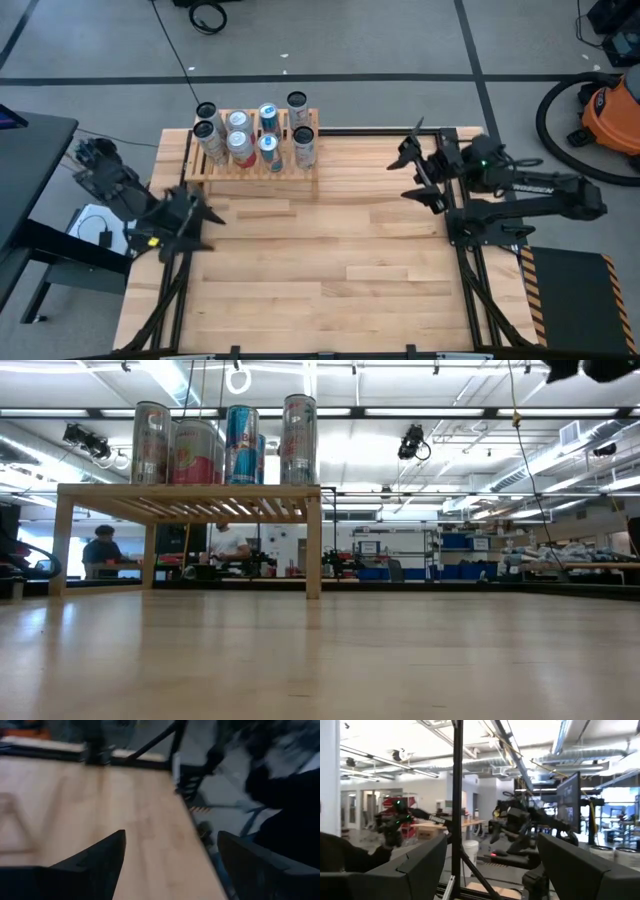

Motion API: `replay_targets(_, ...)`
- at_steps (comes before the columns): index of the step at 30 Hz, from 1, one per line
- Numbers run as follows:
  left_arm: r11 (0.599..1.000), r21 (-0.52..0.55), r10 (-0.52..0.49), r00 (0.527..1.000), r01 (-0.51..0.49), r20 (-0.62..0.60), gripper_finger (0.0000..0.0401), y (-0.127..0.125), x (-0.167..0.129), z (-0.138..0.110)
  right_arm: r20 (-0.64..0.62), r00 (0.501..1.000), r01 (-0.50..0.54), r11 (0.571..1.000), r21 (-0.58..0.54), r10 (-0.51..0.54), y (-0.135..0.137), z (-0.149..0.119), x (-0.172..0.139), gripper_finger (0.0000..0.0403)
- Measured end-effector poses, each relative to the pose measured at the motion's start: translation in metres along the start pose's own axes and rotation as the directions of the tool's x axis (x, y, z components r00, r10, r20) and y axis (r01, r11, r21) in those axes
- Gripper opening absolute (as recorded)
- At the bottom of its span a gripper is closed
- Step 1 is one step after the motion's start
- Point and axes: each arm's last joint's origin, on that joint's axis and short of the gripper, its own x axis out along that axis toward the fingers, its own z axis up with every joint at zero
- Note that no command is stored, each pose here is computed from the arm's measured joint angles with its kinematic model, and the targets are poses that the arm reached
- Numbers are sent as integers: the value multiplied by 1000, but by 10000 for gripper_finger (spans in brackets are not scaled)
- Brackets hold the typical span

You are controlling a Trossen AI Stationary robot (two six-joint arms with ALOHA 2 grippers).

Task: Place canned beverage on shelf
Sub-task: Return to Home Position

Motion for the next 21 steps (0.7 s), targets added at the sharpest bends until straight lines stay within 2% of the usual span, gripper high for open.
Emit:
replay_targets(3, 995, 1, -97, 993, 97, 67, 316, 0, 15, -25, 9, 1000, 7, 999, -32, -7, 8, -16, -7, 321)
replay_targets(8, 974, 68, -227, 959, 218, 169, 316, 0, 39, -64, -34, 999, -29, 999, -24, 28, 17, -45, -13, 321)
replay_targets(11, 970, 112, -233, 961, 217, 148, 316, 3, 52, -88, -74, 996, -45, 999, -27, 43, 21, -63, -18, 321)
replay_targets(16, 976, 82, -212, 970, 203, 117, 316, 10, 67, -121, -107, 992, -72, 997, 1, 72, 30, -92, -30, 321)
replay_targets(21, 963, 172, -231, 964, 207, 135, 316, 16, 77, -148, -79, 992, -105, 994, -37, 102, 42, -116, -48, 321)
